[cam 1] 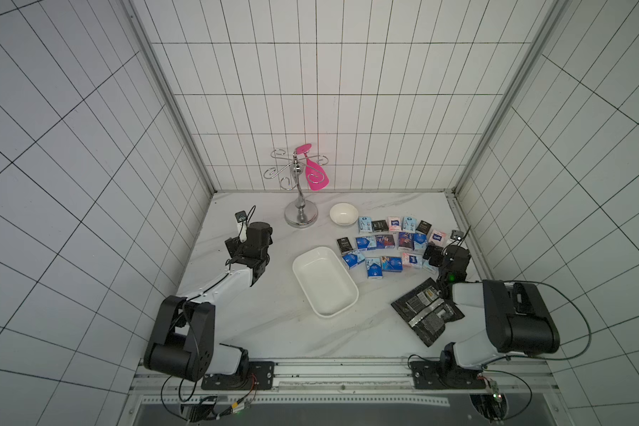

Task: Take the pocket tissues out of the storage box
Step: Reset both arms

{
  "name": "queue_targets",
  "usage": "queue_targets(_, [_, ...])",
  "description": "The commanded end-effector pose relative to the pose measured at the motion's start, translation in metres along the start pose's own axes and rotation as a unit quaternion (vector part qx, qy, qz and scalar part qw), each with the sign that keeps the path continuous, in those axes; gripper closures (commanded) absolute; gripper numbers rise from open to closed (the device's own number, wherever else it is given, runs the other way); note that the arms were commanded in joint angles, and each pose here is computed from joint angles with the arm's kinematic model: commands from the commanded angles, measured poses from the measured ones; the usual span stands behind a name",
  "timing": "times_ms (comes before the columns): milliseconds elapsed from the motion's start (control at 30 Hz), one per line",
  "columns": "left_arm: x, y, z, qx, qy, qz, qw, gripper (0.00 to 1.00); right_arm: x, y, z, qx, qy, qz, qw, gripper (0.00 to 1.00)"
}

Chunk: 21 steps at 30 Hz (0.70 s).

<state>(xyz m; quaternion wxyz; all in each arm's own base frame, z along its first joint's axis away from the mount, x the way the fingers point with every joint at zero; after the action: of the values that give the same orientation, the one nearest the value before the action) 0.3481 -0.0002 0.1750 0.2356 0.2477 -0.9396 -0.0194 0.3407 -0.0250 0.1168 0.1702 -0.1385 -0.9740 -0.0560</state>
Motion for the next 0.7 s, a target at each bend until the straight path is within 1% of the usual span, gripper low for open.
queue_targets(0, [-0.017,0.008,0.000,-0.020,-0.032,-0.015,0.999,0.05,0.001,-0.003,-0.001,-0.001,-0.006,0.006,1.000,0.01])
queue_targets(67, [-0.022,0.012,0.014,-0.007,-0.048,-0.006,0.999,0.06,0.000,-0.003,-0.001,0.000,-0.006,0.006,1.000,0.01])
queue_targets(100, [-0.023,0.012,0.017,0.000,-0.064,0.014,0.998,0.09,0.000,-0.004,-0.001,0.000,-0.006,0.007,1.000,0.01])
queue_targets(133, [-0.021,0.011,0.014,0.005,-0.085,0.031,0.996,0.10,0.000,-0.003,-0.001,0.001,-0.006,0.006,1.000,0.01])
queue_targets(167, [-0.020,0.009,0.013,0.002,-0.093,0.046,0.995,0.11,0.001,-0.003,-0.001,0.000,-0.006,0.006,1.000,0.01])
queue_targets(233, [-0.025,0.006,0.017,-0.002,-0.090,0.065,0.994,0.11,0.001,-0.003,-0.001,0.000,-0.006,0.007,1.000,0.01])
queue_targets(300, [-0.026,0.008,0.022,0.008,-0.109,0.089,0.990,0.11,0.001,-0.004,0.000,0.001,-0.005,0.007,1.000,0.01])
queue_targets(367, [-0.031,0.014,0.031,0.026,-0.102,0.110,0.988,0.11,0.001,-0.004,0.000,0.001,-0.005,0.007,1.000,0.01])
queue_targets(400, [-0.032,0.014,0.033,0.028,-0.111,0.118,0.986,0.10,0.001,-0.003,-0.001,0.001,-0.005,0.007,1.000,0.01])
queue_targets(433, [-0.032,0.010,0.034,0.018,-0.119,0.132,0.984,0.02,0.001,-0.003,-0.001,0.001,-0.005,0.007,1.000,0.01])
queue_targets(500, [-0.032,0.008,0.035,0.012,-0.123,0.143,0.982,0.01,0.001,-0.003,0.000,0.002,-0.005,0.006,1.000,0.01])
queue_targets(667, [-0.032,0.008,0.034,0.010,-0.098,0.140,0.985,0.02,0.000,-0.003,-0.001,0.002,-0.005,0.008,1.000,0.01])
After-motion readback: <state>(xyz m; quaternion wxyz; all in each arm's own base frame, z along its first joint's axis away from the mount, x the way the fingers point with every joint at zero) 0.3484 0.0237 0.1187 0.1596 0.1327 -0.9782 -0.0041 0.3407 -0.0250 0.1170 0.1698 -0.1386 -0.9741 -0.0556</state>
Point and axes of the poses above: each gripper's point midway between its finger pads, its own x axis back along the fingers, its own y axis along the line the jaws close on, z = x × y, the point moved 6 cm from there along x, back along the fingers, and after that the axes turned 5 degrees about -x, right-handed, at the moved point
